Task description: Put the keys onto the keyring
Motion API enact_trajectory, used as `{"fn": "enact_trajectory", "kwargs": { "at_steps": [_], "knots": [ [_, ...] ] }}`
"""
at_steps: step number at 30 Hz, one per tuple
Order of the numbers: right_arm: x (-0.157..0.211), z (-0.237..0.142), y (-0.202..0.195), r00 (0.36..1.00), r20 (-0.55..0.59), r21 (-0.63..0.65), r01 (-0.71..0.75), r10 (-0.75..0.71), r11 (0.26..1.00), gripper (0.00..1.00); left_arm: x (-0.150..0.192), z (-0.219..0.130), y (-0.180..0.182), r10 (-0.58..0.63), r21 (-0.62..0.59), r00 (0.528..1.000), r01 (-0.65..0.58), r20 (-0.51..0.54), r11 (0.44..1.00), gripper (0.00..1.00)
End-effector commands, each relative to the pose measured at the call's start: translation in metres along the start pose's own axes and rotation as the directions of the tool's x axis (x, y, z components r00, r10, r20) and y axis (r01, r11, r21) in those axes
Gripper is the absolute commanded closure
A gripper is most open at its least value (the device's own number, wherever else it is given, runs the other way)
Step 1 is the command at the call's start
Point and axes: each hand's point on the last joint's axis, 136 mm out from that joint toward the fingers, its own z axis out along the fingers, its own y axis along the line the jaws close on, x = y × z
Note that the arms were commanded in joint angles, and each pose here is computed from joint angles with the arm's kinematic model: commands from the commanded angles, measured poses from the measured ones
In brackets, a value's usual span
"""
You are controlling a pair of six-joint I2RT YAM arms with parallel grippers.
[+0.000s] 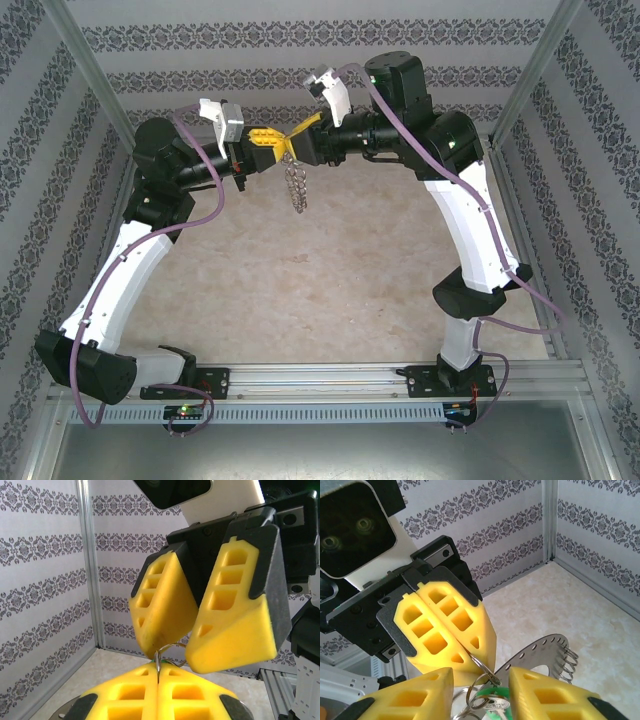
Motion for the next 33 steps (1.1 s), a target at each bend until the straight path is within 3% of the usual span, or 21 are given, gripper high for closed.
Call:
{"fn": "enact_trajectory", "kwargs": {
  "at_steps": [1,5,9,22,33],
  "knots": [
    [0.000,-0.001,0.008,1.000,-0.004,-0.028,0.013,-0.013,1.000,0.69,-0.024,-0.006,-0.008,0.071,-0.001,0.996,-0.071,0.049,0.998,1.00],
    [0.002,0.000,0.008,1.000,-0.009,-0.036,0.009,-0.009,0.999,0.89,-0.023,-0.006,-0.007,0.070,-0.002,0.996,-0.070,0.049,0.998,1.00],
    [0.003,0.001,0.007,1.000,-0.013,-0.040,-0.004,0.003,0.999,1.00,-0.026,-0.007,-0.010,0.076,0.002,0.996,-0.076,0.053,0.997,1.00],
    [0.016,0.002,-0.020,0.989,-0.054,0.000,-0.135,0.134,0.991,1.00,-0.040,-0.008,-0.012,0.093,0.006,0.991,-0.094,0.094,0.996,1.00],
    [0.024,0.011,-0.028,0.969,-0.075,-0.042,-0.237,0.234,0.971,1.00,-0.046,-0.005,-0.008,0.094,-0.003,0.989,-0.095,0.115,0.996,1.00]
  ]
}}
